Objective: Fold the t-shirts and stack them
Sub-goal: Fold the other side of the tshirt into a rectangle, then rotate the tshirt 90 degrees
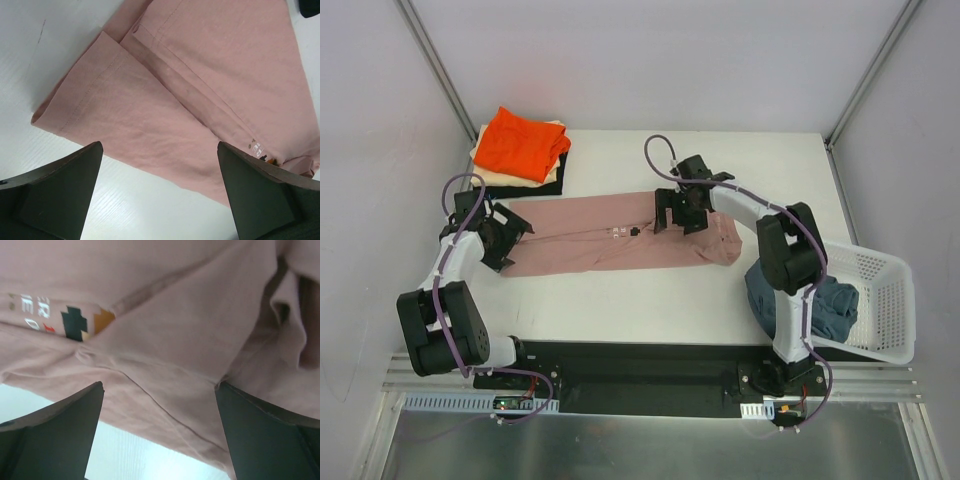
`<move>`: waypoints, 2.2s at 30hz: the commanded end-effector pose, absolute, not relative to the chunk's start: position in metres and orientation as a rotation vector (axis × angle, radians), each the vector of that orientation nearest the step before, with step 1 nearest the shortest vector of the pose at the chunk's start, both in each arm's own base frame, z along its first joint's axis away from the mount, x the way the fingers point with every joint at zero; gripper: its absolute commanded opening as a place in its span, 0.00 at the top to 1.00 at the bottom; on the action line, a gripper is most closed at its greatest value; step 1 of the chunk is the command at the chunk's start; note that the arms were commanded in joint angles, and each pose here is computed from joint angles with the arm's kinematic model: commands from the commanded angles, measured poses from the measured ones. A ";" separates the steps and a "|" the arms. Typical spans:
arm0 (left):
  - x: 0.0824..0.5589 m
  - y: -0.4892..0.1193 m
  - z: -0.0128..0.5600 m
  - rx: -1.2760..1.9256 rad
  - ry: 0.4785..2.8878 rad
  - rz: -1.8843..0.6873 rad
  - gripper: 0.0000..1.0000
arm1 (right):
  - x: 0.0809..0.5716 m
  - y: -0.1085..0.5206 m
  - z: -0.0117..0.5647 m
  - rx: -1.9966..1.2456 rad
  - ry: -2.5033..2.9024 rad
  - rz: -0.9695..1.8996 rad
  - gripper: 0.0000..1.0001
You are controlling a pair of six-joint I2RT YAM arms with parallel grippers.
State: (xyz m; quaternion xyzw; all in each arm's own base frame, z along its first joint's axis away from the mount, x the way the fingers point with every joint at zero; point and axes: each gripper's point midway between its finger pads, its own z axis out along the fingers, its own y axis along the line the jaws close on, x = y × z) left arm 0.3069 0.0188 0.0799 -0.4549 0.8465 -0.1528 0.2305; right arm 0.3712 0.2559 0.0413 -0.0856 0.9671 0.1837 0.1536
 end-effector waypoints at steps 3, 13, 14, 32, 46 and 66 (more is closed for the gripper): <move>0.308 0.013 0.077 -1.196 2.369 -0.445 0.01 | 0.422 0.301 0.077 -0.271 2.591 0.649 0.03; 0.307 0.012 0.078 -1.174 2.377 -0.449 0.01 | 0.471 0.336 0.121 -0.348 2.434 0.716 0.03; 0.306 0.013 0.077 -1.177 2.375 -0.449 0.01 | 0.466 0.327 0.117 -0.392 2.446 0.667 0.03; 0.310 0.004 0.080 -1.155 2.371 -0.524 0.01 | 0.455 0.251 0.089 -0.336 2.528 0.357 0.03; 0.314 -0.009 0.100 -1.099 2.319 -0.615 0.01 | 0.519 0.221 0.144 -0.345 2.353 0.327 0.03; 0.403 -0.051 0.051 -0.974 2.549 -0.675 0.01 | 0.314 0.254 0.061 -0.130 2.737 0.588 0.03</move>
